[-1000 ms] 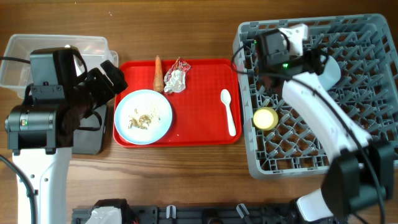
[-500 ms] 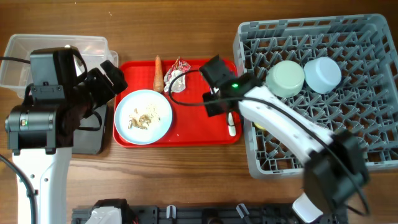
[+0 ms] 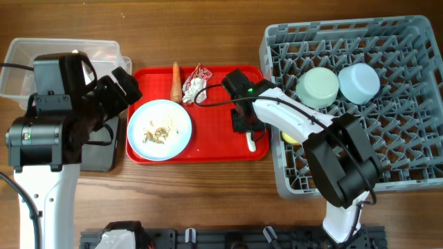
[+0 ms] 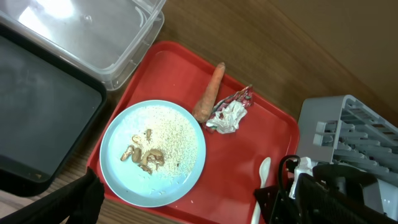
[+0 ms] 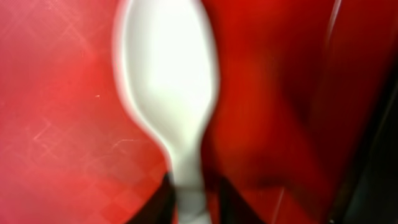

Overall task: Sort waste into correct bins and load items into the dishwasher rack
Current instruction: 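Grasp the white spoon on the tray with the right gripper, then drop the white spoon into the dish rack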

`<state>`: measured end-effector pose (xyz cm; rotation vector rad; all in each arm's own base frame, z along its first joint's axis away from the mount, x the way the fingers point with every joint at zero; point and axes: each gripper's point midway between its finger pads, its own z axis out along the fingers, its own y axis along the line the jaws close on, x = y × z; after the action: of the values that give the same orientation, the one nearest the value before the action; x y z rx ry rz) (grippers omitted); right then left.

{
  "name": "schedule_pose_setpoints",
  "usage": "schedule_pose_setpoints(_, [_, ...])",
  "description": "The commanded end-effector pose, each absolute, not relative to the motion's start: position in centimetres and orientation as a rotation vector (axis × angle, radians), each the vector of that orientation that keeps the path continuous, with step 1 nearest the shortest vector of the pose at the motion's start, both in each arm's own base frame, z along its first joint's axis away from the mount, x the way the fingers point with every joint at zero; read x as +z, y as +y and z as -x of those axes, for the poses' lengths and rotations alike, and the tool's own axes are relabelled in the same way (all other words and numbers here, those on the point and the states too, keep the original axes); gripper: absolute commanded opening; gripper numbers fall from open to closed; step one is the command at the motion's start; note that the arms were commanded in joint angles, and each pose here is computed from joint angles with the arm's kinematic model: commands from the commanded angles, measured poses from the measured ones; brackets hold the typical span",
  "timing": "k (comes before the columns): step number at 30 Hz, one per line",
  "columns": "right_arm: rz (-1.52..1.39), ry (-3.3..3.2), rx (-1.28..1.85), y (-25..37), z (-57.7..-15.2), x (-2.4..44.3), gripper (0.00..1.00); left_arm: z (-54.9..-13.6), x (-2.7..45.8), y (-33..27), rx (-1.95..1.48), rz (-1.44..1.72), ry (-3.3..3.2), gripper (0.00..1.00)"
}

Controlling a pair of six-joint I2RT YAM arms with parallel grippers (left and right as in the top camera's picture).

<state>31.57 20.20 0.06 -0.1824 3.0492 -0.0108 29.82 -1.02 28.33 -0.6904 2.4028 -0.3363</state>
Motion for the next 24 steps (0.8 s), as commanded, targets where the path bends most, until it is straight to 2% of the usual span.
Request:
schedule_pose_setpoints(1, [0.182,3.062,0.063,21.0,-31.5,0.6,0.04,-29.9,28.4,-0.7,-0.328,0.71,2.392,1.0])
schedule_pose_setpoints(7, [0.163,2.798,0.136,20.5,-34.2,10.0,0.04,-29.9,28.4,-0.7,-0.328,0.71,2.392,1.0])
schedule_pose_setpoints(9, [0.056,2.633,0.015,17.0,-36.1,14.6,0.04,-29.9,28.4,-0.7,-0.328,0.71,2.392,1.0])
schedule_pose_setpoints(11, [-0.05,2.512,-0.091,13.8,-37.8,17.2,0.04,-29.9,28.4,-0.7,-0.328,0.71,2.392,1.0])
schedule_pose_setpoints(14, [-0.007,2.44,-0.137,11.3,-40.7,17.8,0.04,-29.9,28.4,-0.7,-0.328,0.71,2.392,1.0])
schedule_pose_setpoints(19, [0.041,2.477,-0.205,9.3,-43.5,13.9,0.06,-29.9,28.4,-0.7,-0.328,0.71,2.392,1.0])
schedule_pose_setpoints(20, [0.047,2.492,-0.197,9.4,-43.6,13.3,0.15,-29.9,28.4,-0.7,-0.328,0.71,2.392,1.0])
schedule_pose_setpoints(22, [0.134,2.507,-0.129,10.6,-43.1,13.7,0.51,-29.9,28.4,-0.7,-0.328,0.71,2.392,1.0])
schedule_pose_setpoints(24, [0.166,2.471,-0.028,12.2,-42.3,16.5,0.58,-29.9,28.4,-0.7,-0.328,0.709,2.392,1.0])
